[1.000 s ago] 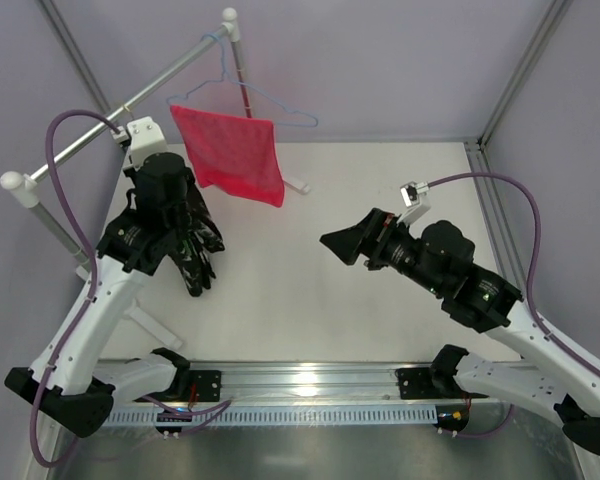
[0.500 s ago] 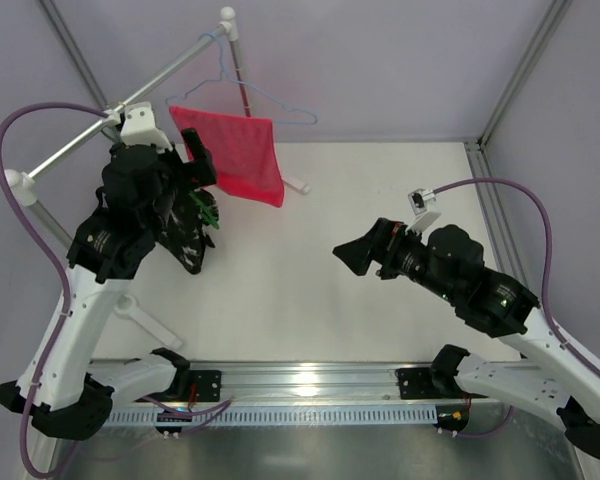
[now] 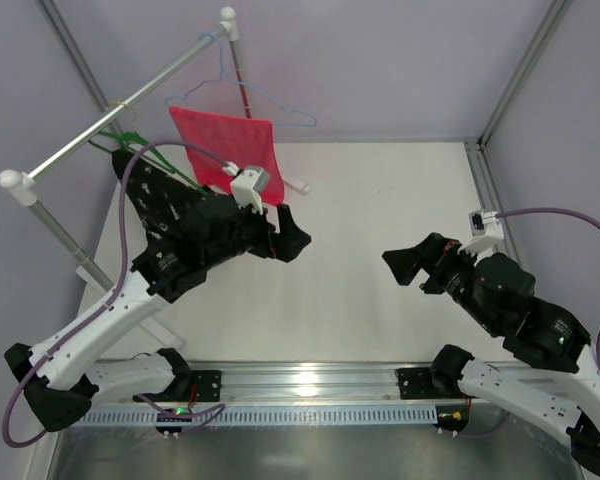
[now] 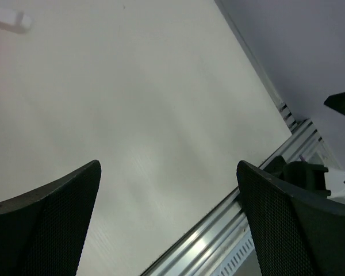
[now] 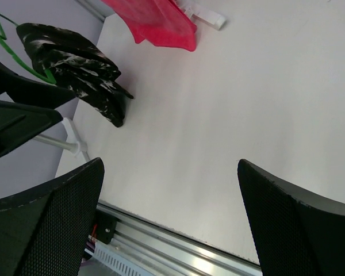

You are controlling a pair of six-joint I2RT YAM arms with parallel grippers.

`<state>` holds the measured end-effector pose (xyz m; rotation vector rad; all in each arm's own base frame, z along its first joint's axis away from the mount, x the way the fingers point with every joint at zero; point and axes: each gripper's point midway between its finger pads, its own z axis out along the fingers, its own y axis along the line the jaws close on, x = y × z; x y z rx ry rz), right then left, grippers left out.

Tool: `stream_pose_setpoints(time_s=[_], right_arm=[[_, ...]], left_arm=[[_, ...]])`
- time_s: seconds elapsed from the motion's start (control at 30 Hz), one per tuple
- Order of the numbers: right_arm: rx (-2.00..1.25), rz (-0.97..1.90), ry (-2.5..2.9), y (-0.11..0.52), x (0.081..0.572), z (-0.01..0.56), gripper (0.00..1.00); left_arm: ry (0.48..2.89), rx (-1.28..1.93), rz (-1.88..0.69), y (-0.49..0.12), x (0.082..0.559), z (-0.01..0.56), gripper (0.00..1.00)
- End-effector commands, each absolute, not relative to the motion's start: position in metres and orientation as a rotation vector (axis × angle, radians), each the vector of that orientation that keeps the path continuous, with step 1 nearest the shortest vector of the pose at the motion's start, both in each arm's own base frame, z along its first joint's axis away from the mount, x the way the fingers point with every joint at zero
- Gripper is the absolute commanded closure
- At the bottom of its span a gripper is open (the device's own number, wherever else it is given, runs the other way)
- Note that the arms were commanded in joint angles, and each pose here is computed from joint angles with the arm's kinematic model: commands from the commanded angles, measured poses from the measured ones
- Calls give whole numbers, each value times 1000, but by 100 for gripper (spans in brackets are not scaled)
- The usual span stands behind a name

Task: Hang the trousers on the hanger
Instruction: Hang the hanger with trousers onto the clothesline

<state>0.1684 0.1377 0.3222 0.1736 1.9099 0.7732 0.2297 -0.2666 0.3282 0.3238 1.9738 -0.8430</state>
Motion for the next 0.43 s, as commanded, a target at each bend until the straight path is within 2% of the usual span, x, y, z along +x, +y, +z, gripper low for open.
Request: stream_pose_setpoints(time_s=[0.0, 0.4], right_arm=[[212, 704, 1910, 119, 167, 308, 1], [175, 700, 1867, 111, 162, 308, 0]], left_arm=[[1900, 273, -936, -272, 222, 334, 0], [1888, 279, -940, -265, 214, 324, 0]])
